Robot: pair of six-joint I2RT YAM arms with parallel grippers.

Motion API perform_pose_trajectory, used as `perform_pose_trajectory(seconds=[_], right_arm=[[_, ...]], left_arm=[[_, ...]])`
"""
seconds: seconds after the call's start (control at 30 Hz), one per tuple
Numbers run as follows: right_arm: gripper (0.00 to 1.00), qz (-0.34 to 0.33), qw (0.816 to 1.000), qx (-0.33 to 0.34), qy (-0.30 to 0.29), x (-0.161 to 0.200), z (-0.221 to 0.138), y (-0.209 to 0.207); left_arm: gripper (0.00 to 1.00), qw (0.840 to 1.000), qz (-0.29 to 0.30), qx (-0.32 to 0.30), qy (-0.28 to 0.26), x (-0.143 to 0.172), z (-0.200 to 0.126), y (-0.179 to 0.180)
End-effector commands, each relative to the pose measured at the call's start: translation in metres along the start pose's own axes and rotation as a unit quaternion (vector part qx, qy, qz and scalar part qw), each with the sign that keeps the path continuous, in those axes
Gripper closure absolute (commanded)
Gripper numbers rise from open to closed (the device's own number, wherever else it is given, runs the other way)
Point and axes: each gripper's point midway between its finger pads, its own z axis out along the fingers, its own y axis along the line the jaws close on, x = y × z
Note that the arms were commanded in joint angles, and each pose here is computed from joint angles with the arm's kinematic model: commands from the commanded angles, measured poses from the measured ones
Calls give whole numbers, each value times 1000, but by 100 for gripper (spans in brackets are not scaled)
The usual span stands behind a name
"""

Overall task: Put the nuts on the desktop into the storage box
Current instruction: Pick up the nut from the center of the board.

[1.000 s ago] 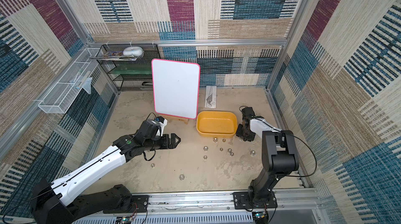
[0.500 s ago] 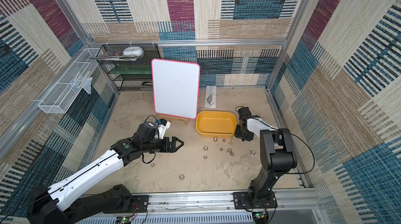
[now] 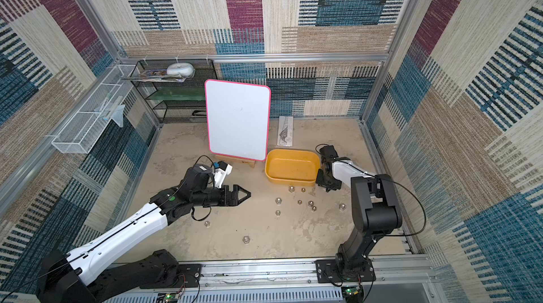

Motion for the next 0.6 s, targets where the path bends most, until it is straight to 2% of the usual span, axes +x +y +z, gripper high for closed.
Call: perform_pose_trajectory(seconds=[0.0, 0.1, 0.23, 0.47, 0.57], right_arm=[[72, -4, 999, 13, 43, 25, 1, -8], [76, -2, 999, 13, 35, 23, -6, -9], [75, 4, 1000, 15, 21, 15, -20, -11], [75, 9, 1000, 1, -20, -11, -67, -8], [74, -5, 999, -28, -33, -26, -87, 5]], left_arm=[[0, 1000, 4, 8, -3, -2, -3, -5], [0, 1000, 4, 6, -4, -2, -4, -4], [0, 1000, 4, 3, -8, -4, -5, -5], [0, 1000, 9, -4, -23, -14, -11, -9], [0, 999, 10, -10, -35, -18, -13, -8]])
